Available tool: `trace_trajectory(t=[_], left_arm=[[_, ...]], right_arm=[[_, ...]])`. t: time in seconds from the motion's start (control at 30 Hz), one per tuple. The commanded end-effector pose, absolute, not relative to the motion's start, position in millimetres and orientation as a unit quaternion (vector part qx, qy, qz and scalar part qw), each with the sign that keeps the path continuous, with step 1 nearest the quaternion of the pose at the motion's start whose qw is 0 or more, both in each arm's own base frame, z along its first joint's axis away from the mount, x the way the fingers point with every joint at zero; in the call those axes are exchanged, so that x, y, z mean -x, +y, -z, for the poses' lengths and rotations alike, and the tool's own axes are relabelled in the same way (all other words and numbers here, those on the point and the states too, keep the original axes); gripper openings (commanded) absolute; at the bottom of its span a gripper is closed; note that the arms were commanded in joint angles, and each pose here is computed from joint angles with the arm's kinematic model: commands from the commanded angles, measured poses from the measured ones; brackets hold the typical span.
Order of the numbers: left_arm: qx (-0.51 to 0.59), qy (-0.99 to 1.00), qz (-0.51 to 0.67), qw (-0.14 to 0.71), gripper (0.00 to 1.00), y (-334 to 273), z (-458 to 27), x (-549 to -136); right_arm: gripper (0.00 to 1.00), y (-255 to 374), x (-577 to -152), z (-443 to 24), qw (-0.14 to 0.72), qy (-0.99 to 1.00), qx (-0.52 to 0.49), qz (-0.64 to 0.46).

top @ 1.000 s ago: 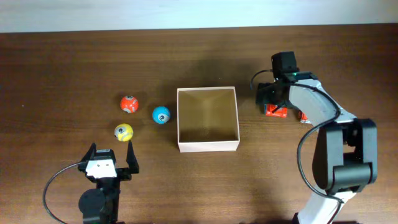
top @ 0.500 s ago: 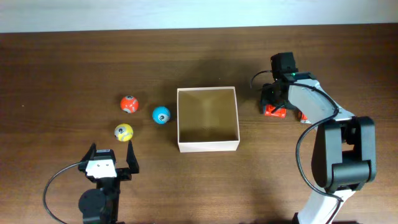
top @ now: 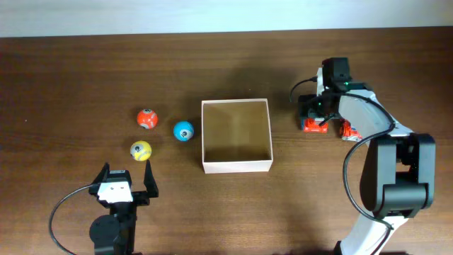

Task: Pack container
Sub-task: 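Lower the right gripper and grasp the left red fire truck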

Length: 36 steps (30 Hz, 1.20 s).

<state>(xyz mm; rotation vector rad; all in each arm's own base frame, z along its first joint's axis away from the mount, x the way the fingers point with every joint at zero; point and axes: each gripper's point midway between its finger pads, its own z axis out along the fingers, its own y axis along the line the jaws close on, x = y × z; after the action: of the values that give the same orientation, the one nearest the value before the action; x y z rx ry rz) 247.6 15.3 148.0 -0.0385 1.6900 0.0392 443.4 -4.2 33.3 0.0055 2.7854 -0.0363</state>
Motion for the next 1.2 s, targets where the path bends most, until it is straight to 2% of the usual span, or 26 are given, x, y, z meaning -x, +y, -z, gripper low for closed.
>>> trace_trajectory(t=[0.0,0.33,0.47,0.63,0.8,1.07,1.17], left_arm=[[0.01,0.749,-0.024,0.662,0.99,15.1,-146.3,-247.3],[0.01,0.749,-0.024,0.662,0.99,15.1,-146.3,-247.3],[0.01,0.749,-0.024,0.662,0.99,15.1,-146.3,-247.3],[0.01,0.749,-0.024,0.662,0.99,15.1,-146.3,-247.3],[0.01,0.749,-0.024,0.662,0.99,15.1,-146.3,-247.3],[0.01,0.749,-0.024,0.662,0.99,15.1,-146.3,-247.3],[0.01,0.749,-0.024,0.662,0.99,15.1,-146.5,-247.3]], right_arm=[[0.95,14.4,-445.0,-29.6,0.178,0.982,0.048,-0.035],[0.93,15.6,-430.9,-6.4,0.15,0.987,0.041,-0.041],[0.78,15.5,-431.3,-3.5,0.149,0.987,0.041,-0.041],[0.72,11.9,-432.1,-4.6,0.151,0.987,0.04,-0.031],[0.69,11.9,-441.0,-24.0,0.154,0.987,0.04,-0.031],[0.68,12.3,-458.9,-83.2,0.161,0.986,0.04,-0.031],[0.68,12.3,-457.3,-83.4,0.157,0.986,0.04,-0.031]])
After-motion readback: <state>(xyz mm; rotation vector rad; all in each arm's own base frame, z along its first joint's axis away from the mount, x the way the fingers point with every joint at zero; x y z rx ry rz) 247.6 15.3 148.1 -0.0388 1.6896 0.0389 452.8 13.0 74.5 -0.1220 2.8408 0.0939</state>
